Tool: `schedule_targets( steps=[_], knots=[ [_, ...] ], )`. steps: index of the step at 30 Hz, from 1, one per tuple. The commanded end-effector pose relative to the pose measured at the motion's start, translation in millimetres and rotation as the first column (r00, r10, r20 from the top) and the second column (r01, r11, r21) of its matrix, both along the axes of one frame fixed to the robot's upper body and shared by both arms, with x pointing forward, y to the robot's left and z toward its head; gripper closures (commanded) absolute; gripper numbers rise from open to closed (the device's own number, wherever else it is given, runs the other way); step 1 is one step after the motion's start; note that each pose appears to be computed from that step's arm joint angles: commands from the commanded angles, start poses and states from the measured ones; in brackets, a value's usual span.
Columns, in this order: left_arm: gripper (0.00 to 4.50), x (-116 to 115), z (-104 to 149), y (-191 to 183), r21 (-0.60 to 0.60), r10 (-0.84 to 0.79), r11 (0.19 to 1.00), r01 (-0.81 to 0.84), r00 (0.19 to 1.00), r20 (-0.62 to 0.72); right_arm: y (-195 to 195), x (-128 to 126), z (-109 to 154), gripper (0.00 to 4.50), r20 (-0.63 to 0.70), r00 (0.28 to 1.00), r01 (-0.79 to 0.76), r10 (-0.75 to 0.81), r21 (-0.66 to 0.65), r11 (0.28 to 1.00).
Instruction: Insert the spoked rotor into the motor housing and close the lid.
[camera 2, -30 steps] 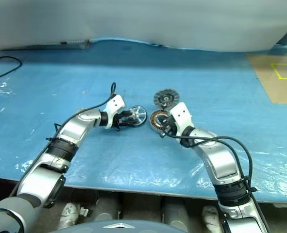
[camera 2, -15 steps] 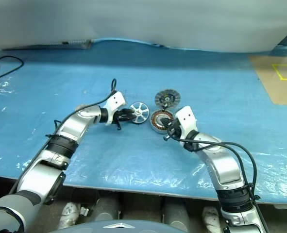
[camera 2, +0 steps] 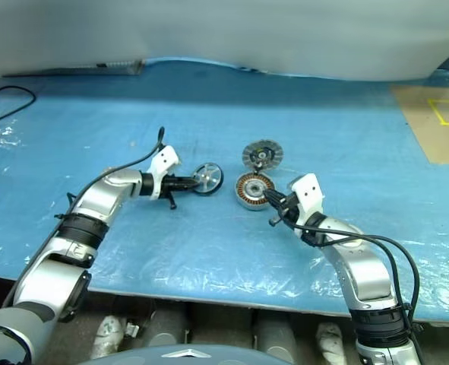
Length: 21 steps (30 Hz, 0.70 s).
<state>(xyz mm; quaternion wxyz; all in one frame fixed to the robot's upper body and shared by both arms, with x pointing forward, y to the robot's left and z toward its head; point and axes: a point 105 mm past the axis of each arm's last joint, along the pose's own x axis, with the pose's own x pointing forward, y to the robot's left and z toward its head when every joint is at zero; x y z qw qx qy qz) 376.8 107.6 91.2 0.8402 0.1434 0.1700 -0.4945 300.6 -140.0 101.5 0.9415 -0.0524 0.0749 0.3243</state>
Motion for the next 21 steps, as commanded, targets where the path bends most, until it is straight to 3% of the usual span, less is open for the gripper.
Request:
schedule_targets(
  steps=[1, 6, 11, 18, 21],
  knots=[
    [4.48, -2.8, 6.6, 7.4, 0.044, -0.035, 0.999, 0.033, 0.998, 0.050, 3.1, -1.2, 13.5, 4.50, 0.053, 0.998, -0.019, 0.019, 0.005, 1.000],
    [4.48, -3.0, 0.3, 13.2, 0.132, -0.063, 0.990, 0.052, 0.995, 0.079, 4.0, -0.6, 14.9, 4.50, 0.056, 0.998, -0.024, 0.023, 0.003, 1.000],
    [4.48, -1.4, 9.3, 11.7, 0.104, -0.064, 0.993, 0.054, 0.993, 0.099, 1.5, -3.0, 14.9, 4.50, 0.056, 0.998, -0.018, 0.018, 0.005, 1.000],
    [4.48, -12.1, 45.1, -11.5, -0.079, -0.146, 0.985, 0.153, 0.985, 0.097, -0.1, -12.9, 23.4, 4.50, 0.118, 0.993, -0.038, 0.028, 0.084, 0.996],
    [4.48, -22.7, 60.4, -26.3, -0.167, -0.221, 0.958, 0.231, 0.972, 0.078, -8.3, -17.8, 15.3, 4.50, 0.132, 0.991, -0.015, 0.005, 0.071, 0.997]
  ],
)
